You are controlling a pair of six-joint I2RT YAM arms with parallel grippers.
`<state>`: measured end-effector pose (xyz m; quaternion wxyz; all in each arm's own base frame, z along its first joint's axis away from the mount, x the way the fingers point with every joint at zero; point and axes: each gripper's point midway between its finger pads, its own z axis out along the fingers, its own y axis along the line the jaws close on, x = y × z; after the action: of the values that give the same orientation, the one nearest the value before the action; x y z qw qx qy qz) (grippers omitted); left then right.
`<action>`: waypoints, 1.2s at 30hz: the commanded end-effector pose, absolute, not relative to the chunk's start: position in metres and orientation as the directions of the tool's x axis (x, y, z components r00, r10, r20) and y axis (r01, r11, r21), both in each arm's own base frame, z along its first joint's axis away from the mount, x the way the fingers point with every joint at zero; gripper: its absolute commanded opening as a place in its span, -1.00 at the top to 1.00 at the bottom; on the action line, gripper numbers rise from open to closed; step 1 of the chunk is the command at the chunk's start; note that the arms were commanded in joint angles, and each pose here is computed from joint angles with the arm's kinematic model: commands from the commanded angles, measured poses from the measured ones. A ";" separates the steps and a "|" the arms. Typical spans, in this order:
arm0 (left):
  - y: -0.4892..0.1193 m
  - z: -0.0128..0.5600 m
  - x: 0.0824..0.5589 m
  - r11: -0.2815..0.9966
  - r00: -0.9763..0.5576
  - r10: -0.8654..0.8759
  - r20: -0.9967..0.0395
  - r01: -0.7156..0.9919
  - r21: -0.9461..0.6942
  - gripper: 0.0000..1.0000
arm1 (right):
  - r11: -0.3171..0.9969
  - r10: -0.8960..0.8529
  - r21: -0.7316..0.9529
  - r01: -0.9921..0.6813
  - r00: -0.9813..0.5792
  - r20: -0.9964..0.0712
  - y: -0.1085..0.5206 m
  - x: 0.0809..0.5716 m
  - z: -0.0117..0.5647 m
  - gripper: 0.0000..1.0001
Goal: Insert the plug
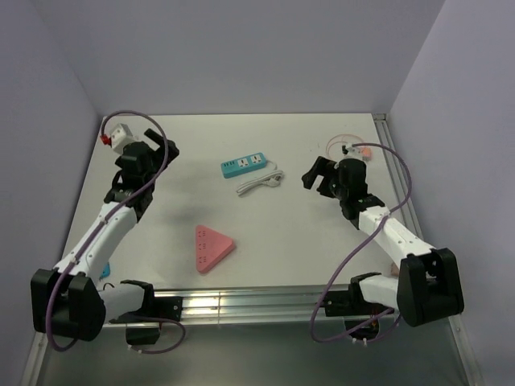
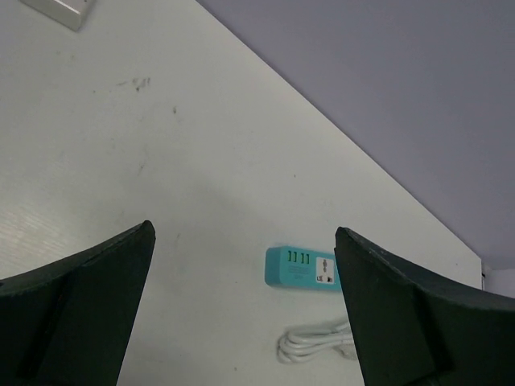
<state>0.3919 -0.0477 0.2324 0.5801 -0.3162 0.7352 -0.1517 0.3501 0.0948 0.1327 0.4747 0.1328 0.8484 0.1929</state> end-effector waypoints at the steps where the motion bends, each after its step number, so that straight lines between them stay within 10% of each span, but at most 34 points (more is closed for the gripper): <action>1: -0.063 0.189 0.373 0.755 -0.342 -0.652 -0.677 -0.373 -0.540 -0.99 | 0.870 0.407 0.493 0.012 -0.581 -0.705 0.118 0.357 0.137 -0.99; 10: -0.129 0.193 0.346 0.681 -0.462 -0.674 -0.577 -0.083 -0.728 -0.99 | 0.902 0.429 0.369 0.224 -0.562 -0.707 0.089 0.385 0.138 -0.98; 18: -0.156 0.201 0.314 0.728 -0.497 -0.608 -0.619 -0.037 -0.685 -0.94 | 0.895 0.380 0.441 0.066 -0.630 -0.678 0.139 0.408 0.162 -0.89; 36: -0.109 0.192 0.265 0.725 -0.444 -0.679 -0.585 -0.275 -0.632 -0.88 | 0.681 0.169 0.695 -0.233 -0.873 -0.458 0.324 0.215 0.110 -0.87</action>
<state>0.2678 -0.1187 0.1841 0.4296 -0.2706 0.8274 -0.2400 0.2357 0.2907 0.0781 0.2474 -0.0367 0.9188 0.3056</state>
